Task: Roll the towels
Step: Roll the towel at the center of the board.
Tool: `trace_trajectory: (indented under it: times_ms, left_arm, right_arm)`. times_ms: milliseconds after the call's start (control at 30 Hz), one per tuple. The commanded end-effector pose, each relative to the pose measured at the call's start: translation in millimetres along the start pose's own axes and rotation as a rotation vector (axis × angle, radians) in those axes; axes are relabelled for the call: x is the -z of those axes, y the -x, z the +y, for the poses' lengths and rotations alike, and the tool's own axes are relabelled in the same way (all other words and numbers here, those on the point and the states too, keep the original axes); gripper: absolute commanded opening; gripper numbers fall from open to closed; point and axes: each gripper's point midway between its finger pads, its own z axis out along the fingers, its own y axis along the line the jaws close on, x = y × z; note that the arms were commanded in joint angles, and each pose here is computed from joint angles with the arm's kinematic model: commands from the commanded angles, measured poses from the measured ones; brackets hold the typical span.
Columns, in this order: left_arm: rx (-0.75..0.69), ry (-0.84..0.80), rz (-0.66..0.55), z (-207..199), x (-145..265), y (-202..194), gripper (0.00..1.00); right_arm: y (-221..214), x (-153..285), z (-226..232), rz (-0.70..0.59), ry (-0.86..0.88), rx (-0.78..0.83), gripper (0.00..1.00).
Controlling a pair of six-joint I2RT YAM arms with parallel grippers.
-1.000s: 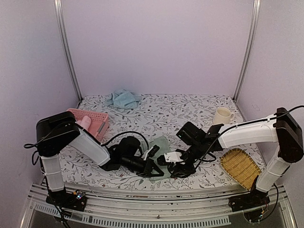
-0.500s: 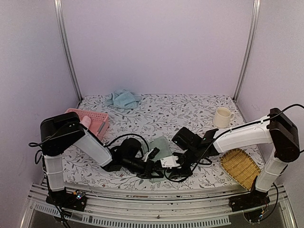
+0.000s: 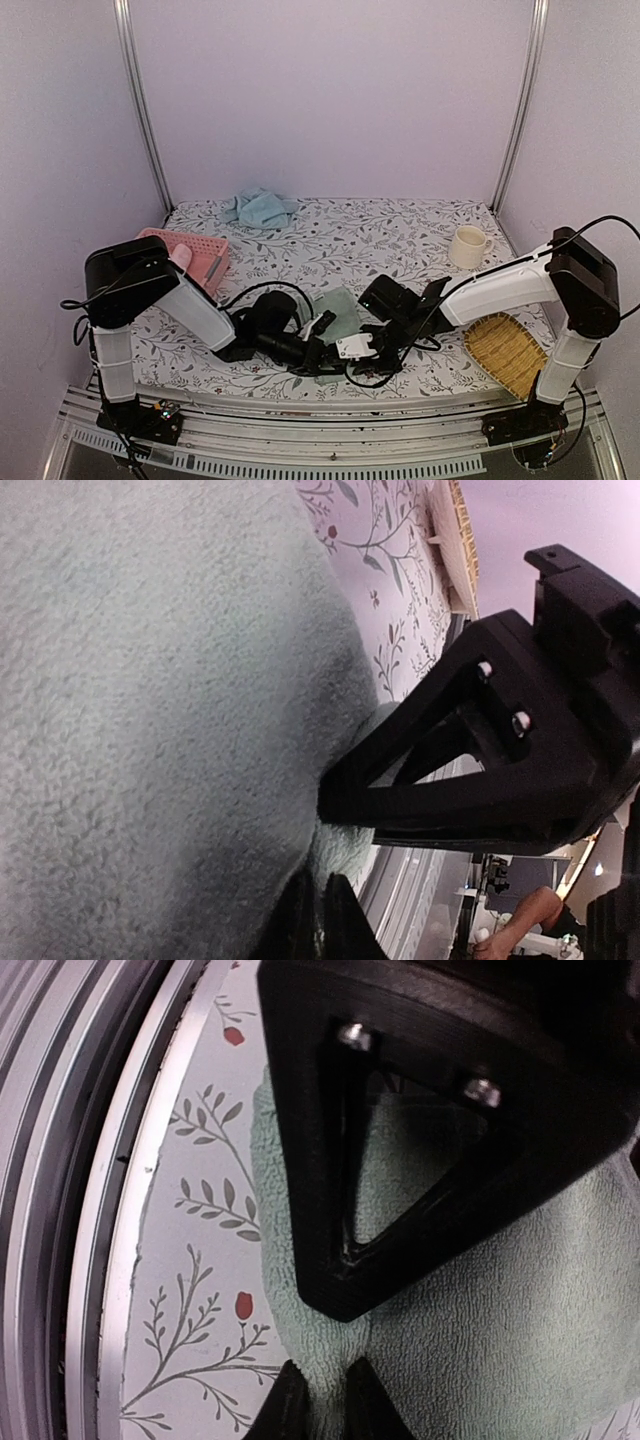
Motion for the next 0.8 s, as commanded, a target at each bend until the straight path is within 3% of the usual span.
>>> trace_trajectory:
  times_ms: [0, 133, 233, 533, 767]
  left_arm:
    - [-0.081, 0.033, -0.034, 1, 14, 3, 0.12]
    - [-0.252, 0.126, -0.142, -11, 44, 10, 0.25]
    - [-0.406, 0.159, -0.15, -21, 58, -4, 0.31]
    - [-0.746, 0.415, -0.183, -9, 70, -51, 0.31]
    - [-1.016, 0.558, -0.129, -29, 40, -38, 0.32]
  right_arm:
    - [-23, -14, 22, 0.078, 0.094, -0.009, 0.09]
    - [-18, -10, 43, 0.066, 0.237, -0.046, 0.05]
    - [-19, -10, 57, 0.069, 0.385, -0.122, 0.04]
    - [-11, -15, 28, 0.013, 0.675, -0.433, 0.03]
    - [-17, -24, 12, 0.006, 0.807, -0.584, 0.03]
